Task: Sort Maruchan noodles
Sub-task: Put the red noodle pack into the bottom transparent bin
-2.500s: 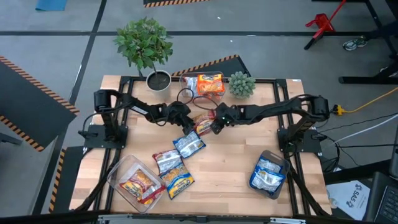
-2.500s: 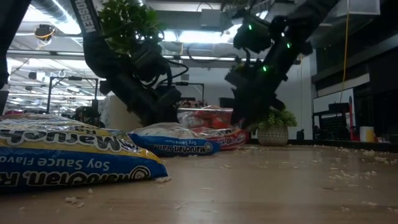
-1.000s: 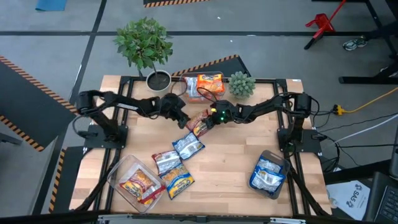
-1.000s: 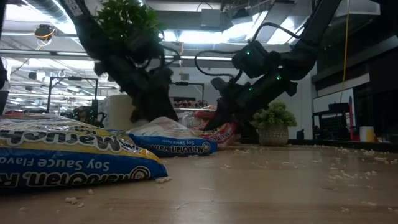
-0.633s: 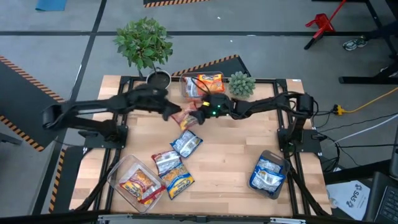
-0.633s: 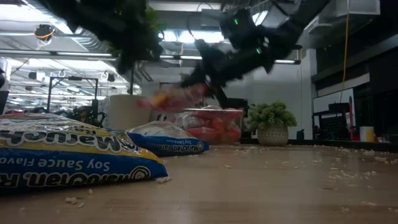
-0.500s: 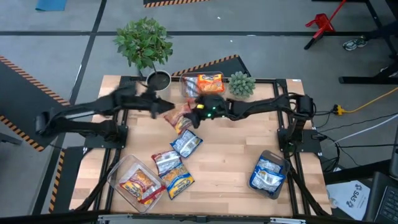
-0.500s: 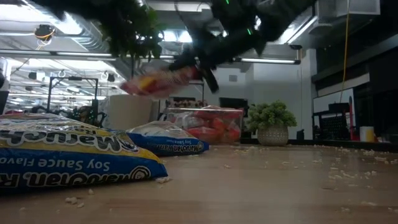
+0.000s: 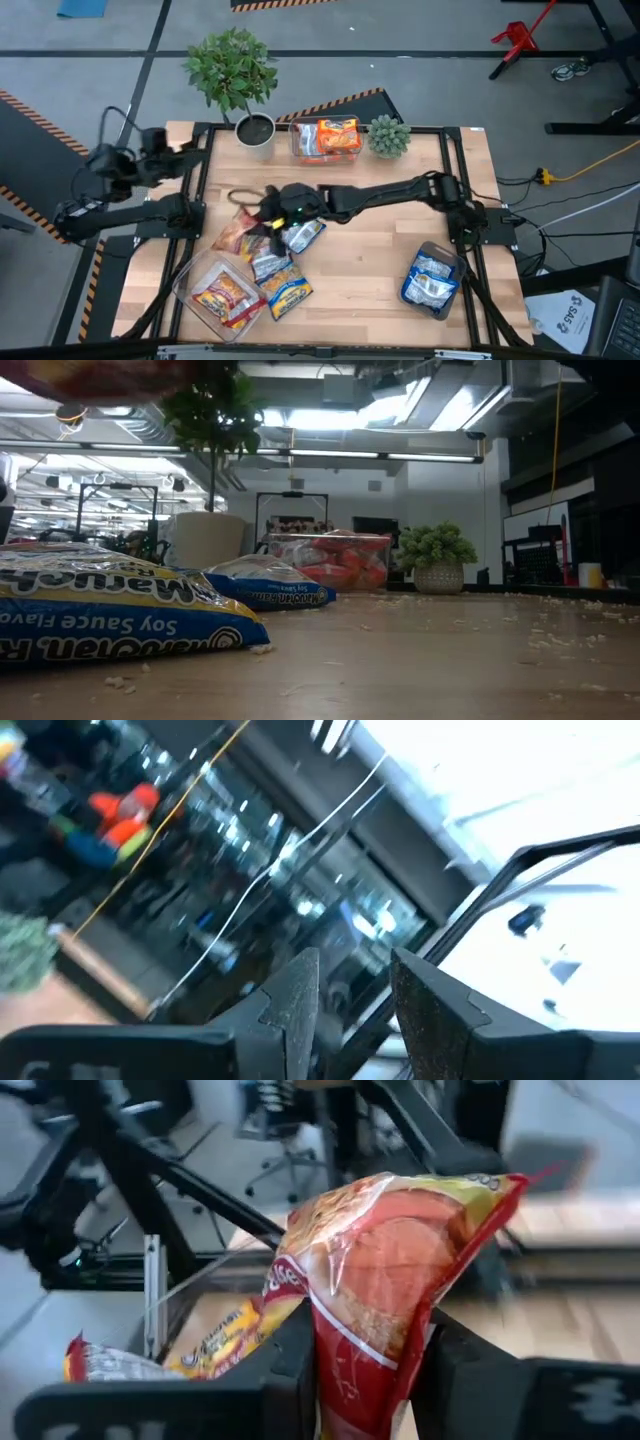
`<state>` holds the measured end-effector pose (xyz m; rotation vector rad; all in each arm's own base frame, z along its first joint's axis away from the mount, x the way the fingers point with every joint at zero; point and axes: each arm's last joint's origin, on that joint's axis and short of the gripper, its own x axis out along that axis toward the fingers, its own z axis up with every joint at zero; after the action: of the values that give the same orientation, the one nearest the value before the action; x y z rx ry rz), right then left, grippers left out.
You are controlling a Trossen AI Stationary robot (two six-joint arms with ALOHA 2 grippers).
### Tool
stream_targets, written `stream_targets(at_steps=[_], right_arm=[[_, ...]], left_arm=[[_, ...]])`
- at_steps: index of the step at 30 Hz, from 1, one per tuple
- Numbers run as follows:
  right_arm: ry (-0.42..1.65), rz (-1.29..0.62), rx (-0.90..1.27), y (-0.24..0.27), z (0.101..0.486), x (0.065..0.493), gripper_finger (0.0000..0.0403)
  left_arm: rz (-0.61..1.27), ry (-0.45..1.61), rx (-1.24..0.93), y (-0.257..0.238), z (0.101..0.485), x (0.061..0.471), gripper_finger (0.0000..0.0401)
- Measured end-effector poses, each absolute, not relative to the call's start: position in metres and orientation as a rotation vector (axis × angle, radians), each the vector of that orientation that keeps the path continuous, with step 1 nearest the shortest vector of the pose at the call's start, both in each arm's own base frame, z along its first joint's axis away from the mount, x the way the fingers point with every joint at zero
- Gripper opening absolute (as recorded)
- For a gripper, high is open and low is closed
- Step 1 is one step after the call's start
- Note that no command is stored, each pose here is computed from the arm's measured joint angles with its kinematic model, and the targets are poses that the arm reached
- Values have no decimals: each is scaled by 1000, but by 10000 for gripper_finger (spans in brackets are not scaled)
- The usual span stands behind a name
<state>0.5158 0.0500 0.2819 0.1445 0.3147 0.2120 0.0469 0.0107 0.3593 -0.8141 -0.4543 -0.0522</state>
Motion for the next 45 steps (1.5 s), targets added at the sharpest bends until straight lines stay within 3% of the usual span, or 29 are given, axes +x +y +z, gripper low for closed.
stream_targets(at_steps=[13, 25, 45], right_arm=[[155, 481, -251, 78, 285, 553, 88], [112, 584, -595, 111, 269, 551, 88], [74, 685, -605, 127, 242, 558, 102]], left_arm=[[-110, -553, -806, 0, 359, 16, 121], [-49, -443, -843, 2, 349, 22, 121], [-38, -439, -846, 3, 348, 22, 121]])
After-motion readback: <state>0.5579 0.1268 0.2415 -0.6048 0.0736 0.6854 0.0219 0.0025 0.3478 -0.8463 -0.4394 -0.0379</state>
